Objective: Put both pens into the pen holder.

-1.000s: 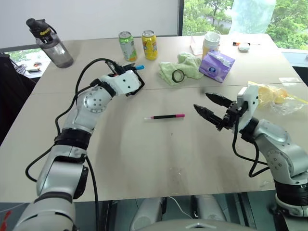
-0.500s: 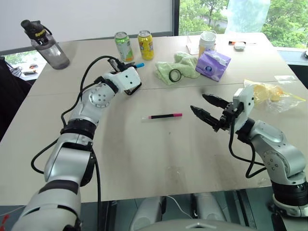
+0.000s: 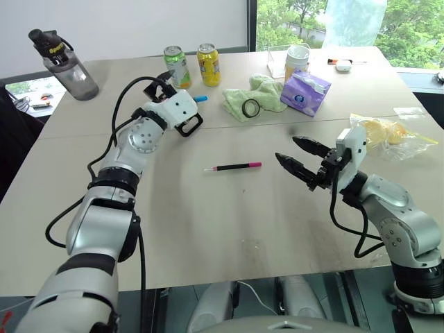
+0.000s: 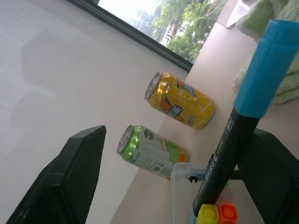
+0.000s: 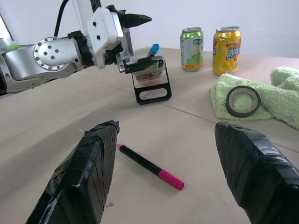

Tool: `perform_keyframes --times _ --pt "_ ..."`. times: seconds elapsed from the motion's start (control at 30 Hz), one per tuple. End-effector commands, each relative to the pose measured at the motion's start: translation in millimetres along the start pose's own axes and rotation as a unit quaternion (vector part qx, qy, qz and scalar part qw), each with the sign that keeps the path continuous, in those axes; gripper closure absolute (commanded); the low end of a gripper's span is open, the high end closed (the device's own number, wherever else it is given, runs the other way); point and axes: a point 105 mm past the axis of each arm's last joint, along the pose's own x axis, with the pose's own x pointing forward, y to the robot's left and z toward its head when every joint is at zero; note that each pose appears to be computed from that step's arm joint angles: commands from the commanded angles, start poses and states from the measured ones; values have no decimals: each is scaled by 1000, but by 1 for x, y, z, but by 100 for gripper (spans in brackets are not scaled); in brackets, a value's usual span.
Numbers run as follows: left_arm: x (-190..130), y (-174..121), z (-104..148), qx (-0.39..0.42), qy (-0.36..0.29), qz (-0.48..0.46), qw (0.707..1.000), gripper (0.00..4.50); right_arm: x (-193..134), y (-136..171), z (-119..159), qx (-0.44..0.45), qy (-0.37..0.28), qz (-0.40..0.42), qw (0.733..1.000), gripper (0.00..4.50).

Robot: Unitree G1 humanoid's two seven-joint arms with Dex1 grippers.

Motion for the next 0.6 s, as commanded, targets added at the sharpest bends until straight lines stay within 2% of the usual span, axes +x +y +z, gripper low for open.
perform_keyframes --times 0.03,0.37,0.47,0.6 --pt "1 23 -1 -17 4 42 999 10 -1 4 16 -27 -24 5 999 92" --pt "4 22 2 -48 1 40 998 10 0 5 16 -31 -23 8 999 92" --pt "5 17 9 -72 -17 27 997 10 -1 5 15 -32 -22 6 999 92" --pt "6 4 31 -129 -71 -6 989 10 -2 6 14 -32 -20 5 999 92"
